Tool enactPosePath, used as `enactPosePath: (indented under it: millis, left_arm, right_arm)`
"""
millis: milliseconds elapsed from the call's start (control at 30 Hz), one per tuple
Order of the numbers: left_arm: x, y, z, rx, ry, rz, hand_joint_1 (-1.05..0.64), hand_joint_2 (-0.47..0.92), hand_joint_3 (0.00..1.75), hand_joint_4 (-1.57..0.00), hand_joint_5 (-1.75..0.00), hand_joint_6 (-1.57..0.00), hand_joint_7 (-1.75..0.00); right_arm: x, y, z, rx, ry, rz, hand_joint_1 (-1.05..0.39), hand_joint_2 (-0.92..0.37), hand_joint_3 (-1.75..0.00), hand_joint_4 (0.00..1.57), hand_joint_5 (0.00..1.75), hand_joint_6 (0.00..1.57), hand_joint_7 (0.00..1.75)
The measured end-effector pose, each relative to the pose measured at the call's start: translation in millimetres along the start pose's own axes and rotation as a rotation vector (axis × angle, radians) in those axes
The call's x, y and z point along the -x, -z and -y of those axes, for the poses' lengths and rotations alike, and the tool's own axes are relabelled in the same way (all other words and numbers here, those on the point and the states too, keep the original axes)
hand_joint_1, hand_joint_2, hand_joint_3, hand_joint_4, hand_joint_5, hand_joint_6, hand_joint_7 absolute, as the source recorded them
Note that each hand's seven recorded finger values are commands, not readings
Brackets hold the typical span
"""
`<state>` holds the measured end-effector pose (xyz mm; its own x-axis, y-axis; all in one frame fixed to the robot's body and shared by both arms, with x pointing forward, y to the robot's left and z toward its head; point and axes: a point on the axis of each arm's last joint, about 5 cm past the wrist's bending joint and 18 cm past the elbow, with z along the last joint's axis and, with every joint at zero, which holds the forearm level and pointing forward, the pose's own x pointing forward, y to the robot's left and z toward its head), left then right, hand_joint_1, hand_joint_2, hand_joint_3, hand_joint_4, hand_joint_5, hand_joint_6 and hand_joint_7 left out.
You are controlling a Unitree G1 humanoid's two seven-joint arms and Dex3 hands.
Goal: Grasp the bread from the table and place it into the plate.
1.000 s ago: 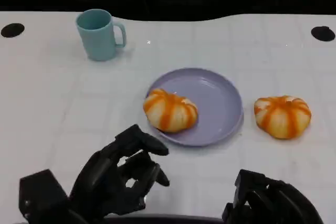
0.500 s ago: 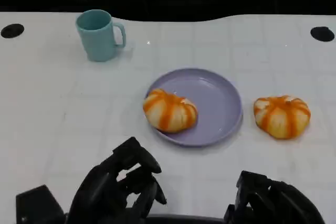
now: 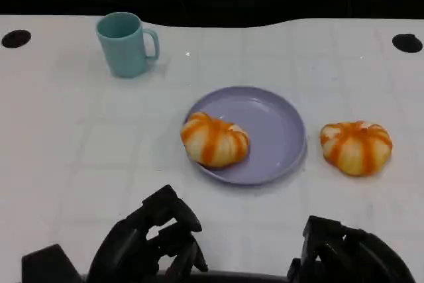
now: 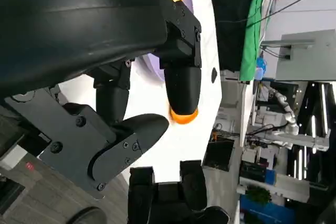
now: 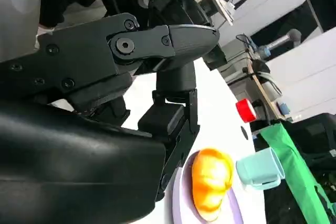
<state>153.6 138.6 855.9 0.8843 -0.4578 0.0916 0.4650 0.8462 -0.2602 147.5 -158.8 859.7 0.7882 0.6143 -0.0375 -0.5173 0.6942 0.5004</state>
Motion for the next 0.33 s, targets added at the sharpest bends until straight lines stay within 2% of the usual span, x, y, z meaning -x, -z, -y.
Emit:
enactPosePath:
  millis: [100, 333]
  left_arm:
    - [-0.2, 0.2, 0.2, -0.008, 0.003, -0.006, -0.35, 0.39, 1.23, -0.59, -1.75, -0.46, -1.65]
    - [-1.9, 4.2, 0.0, 0.005, 0.002, -0.022, -0.38, 0.40, 1.22, -0.64, -1.75, -0.57, -1.55]
  right_arm:
    - [0.5, -0.4, 0.6, 0.001, 0.000, 0.001, -0.70, -0.92, -0.26, 0.86, 1.61, 0.76, 1.38]
    - [2.5, -1.0, 5.5, -0.005, -0.004, 0.017, -0.70, -0.92, -0.23, 0.85, 1.61, 0.76, 1.36]
